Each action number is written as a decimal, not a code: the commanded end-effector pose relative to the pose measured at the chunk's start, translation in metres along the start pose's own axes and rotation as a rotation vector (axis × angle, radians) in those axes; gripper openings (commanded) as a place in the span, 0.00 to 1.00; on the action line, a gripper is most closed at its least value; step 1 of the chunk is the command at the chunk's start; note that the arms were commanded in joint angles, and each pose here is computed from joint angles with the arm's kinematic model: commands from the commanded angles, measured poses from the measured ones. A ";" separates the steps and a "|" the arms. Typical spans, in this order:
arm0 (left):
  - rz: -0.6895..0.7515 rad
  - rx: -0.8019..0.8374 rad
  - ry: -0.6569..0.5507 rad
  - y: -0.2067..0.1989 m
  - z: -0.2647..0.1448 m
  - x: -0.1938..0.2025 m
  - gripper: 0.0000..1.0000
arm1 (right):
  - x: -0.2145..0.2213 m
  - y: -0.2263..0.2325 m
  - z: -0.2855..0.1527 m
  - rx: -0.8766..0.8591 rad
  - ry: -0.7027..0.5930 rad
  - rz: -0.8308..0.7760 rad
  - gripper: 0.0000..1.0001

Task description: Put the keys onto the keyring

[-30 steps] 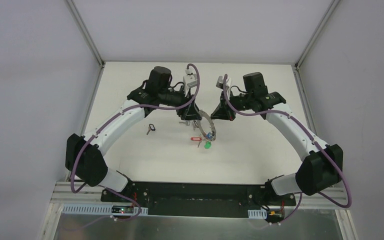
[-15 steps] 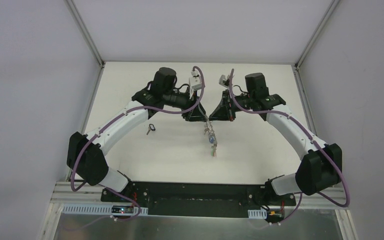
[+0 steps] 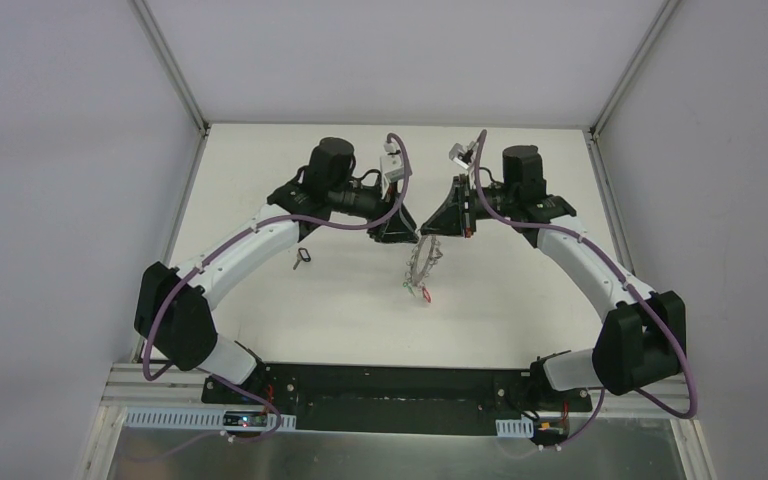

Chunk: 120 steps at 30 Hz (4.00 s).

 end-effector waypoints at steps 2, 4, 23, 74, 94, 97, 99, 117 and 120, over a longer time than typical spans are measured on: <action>0.026 0.040 -0.035 -0.005 0.008 -0.014 0.43 | -0.020 0.015 -0.005 -0.052 -0.053 -0.069 0.00; -0.002 0.045 -0.035 -0.006 0.009 -0.015 0.41 | -0.020 0.014 -0.005 -0.051 -0.053 -0.065 0.00; -0.037 0.095 -0.040 -0.011 0.014 -0.022 0.00 | -0.016 0.008 -0.006 -0.031 -0.066 -0.045 0.00; -0.363 0.075 -0.256 -0.006 0.005 -0.047 0.00 | -0.026 -0.002 -0.032 0.036 -0.165 0.013 0.37; -0.313 0.114 -0.232 -0.014 0.005 -0.045 0.00 | -0.025 -0.004 -0.025 0.007 -0.182 0.044 0.29; -0.316 0.118 -0.231 -0.014 0.006 -0.045 0.00 | -0.023 -0.007 -0.021 0.003 -0.176 0.054 0.25; -0.317 0.120 -0.230 -0.015 0.005 -0.045 0.00 | -0.021 -0.008 -0.019 -0.002 -0.172 0.058 0.20; -0.252 0.088 -0.195 -0.010 0.004 -0.037 0.07 | -0.022 0.016 -0.018 0.003 -0.039 0.098 0.00; -0.162 0.039 -0.154 -0.009 -0.003 -0.033 0.24 | -0.012 0.004 -0.012 0.123 0.102 -0.190 0.00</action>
Point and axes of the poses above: each gripper's point midway between its finger pads, its own z axis out along the fingers, its own y axis along the line the jaws close on, x = y × z, the point moved 2 cm from there along -z, back along the fingers, and after that the axes turned 13 degrees about -z, right-handed, at the moved point
